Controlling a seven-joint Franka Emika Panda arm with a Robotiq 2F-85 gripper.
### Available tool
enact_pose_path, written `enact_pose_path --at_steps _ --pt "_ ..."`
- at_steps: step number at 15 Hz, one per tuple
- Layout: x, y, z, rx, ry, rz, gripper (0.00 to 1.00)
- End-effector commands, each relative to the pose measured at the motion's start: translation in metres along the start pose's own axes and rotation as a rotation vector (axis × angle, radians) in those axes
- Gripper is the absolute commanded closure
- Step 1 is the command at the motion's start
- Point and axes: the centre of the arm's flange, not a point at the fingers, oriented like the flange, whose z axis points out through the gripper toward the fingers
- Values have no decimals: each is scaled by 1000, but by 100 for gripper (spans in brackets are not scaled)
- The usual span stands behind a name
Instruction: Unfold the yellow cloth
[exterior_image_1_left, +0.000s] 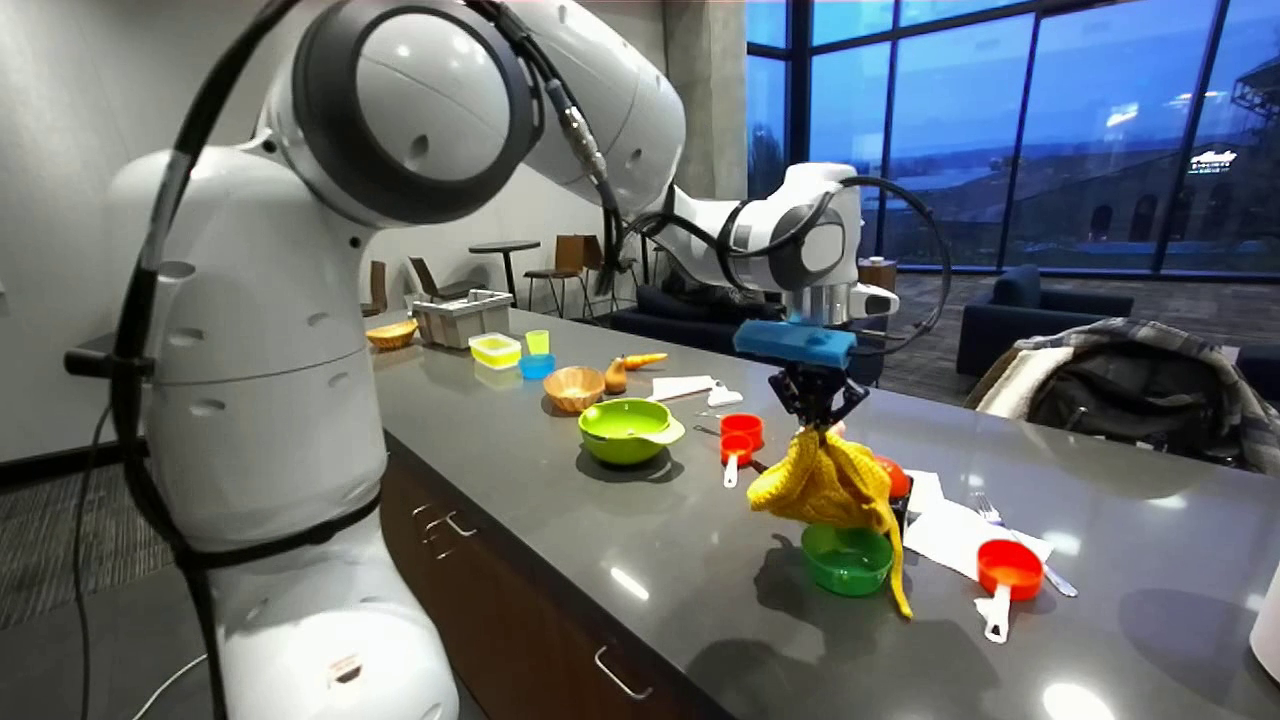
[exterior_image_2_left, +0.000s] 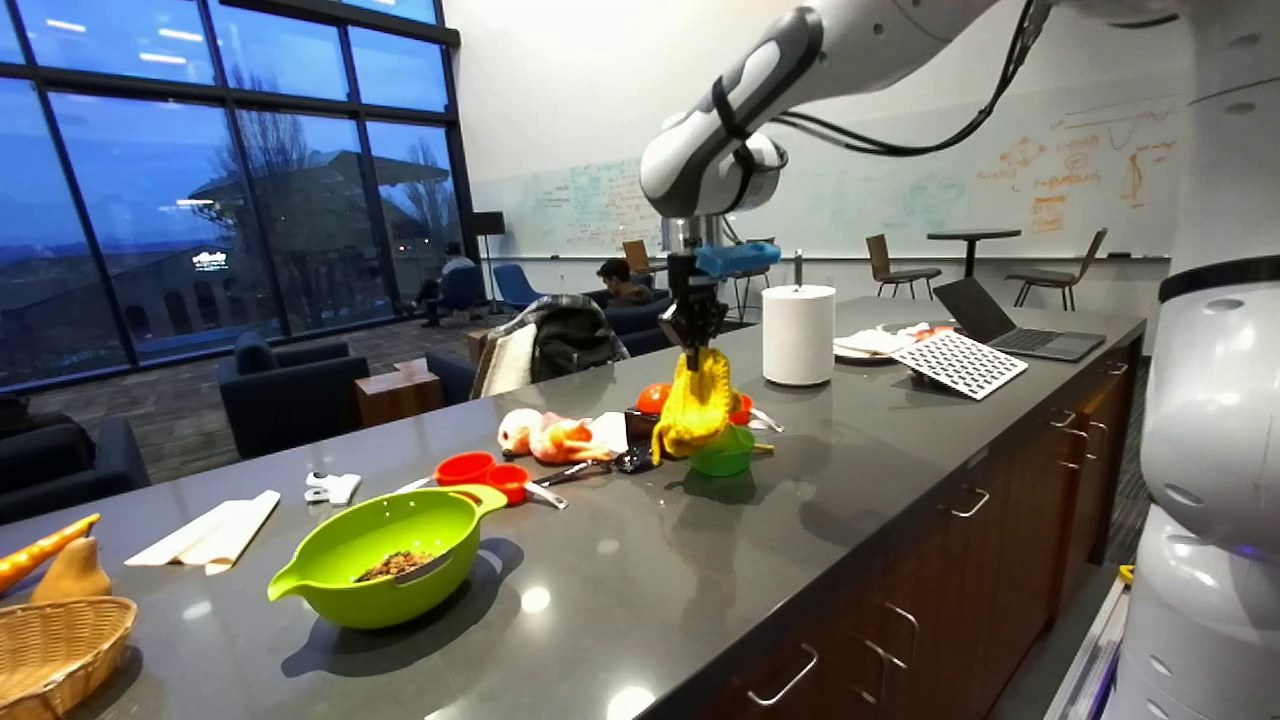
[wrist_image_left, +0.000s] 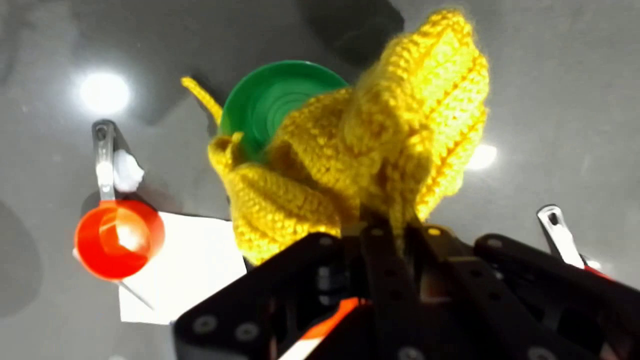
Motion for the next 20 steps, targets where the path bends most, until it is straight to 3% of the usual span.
enact_pose_path --at_steps 1,6,10,13,20 --pt "-19 -31 -77 -13 69 -75 98" --pt "-57 -88 -149 12 112 -174 98" --pt "-86 -122 -167 47 111 -242 98" --pt "-96 -126 -151 79 68 -237 98" --pt "-103 -96 -61 105 -51 -151 98"
